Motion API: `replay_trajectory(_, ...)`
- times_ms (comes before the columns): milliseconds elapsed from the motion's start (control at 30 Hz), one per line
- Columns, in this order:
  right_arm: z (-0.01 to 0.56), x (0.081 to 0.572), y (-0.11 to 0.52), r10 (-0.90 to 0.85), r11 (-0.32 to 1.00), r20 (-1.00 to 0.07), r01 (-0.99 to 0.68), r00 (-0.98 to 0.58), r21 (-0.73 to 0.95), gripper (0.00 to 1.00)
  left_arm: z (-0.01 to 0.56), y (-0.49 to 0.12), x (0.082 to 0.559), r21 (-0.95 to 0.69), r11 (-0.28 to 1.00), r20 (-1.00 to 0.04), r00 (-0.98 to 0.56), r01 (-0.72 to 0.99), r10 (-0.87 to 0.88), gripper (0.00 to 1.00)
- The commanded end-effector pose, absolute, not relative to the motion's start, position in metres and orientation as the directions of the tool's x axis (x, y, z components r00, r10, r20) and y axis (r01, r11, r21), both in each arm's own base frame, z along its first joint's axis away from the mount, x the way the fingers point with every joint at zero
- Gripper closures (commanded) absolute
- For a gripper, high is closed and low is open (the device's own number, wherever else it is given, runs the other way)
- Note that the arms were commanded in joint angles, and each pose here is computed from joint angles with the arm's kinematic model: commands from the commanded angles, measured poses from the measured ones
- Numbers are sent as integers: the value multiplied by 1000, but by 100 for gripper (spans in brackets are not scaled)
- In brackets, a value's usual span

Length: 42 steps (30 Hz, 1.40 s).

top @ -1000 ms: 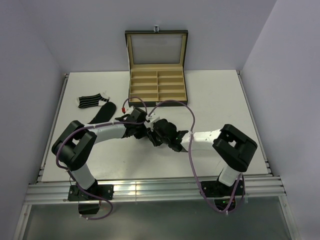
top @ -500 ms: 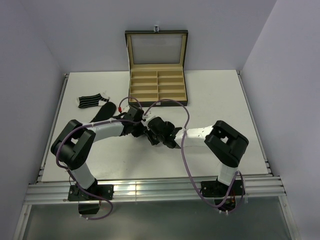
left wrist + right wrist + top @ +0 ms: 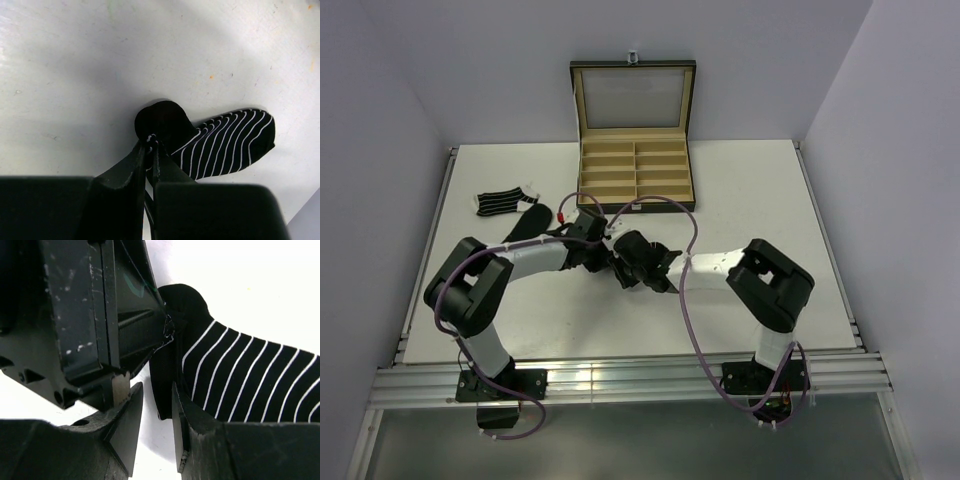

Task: Roll the socks
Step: Roll the sock at the center of the board.

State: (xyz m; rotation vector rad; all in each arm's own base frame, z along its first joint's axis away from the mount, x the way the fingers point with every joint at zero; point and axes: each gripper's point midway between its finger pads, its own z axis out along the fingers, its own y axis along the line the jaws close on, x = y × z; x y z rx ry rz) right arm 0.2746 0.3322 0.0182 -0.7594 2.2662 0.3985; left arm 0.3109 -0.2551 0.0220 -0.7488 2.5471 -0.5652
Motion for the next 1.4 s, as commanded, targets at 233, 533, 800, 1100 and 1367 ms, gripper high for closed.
replay_trajectory(233, -51, 271, 270, -479, 868, -471, -480, -741, -127, 74, 20, -278, 291, -487, 793, -244, -815, -367, -526, 99)
replay_trajectory(533, -47, 258, 261, -419, 889, -444, -458, -792, -22, 100, 32, -269, 293, -525, 762, -257, -783, -379, -567, 91)
replay_trajectory(800, -15, 246, 284, -253, 807, -406, -424, -878, 412, 100, 48, -257, 296, -573, 724, -287, -734, -383, -615, 49)
replay_trajectory(1100, 2, 241, 286, -85, 615, -301, -288, -950, 734, 100, 65, -251, 296, -646, 686, -326, -692, -335, -644, 23)
replay_trajectory(1367, 0, 248, 276, 38, 500, -174, -132, -984, 856, 100, 65, -272, 305, -683, 685, -329, -732, -252, -597, 28)
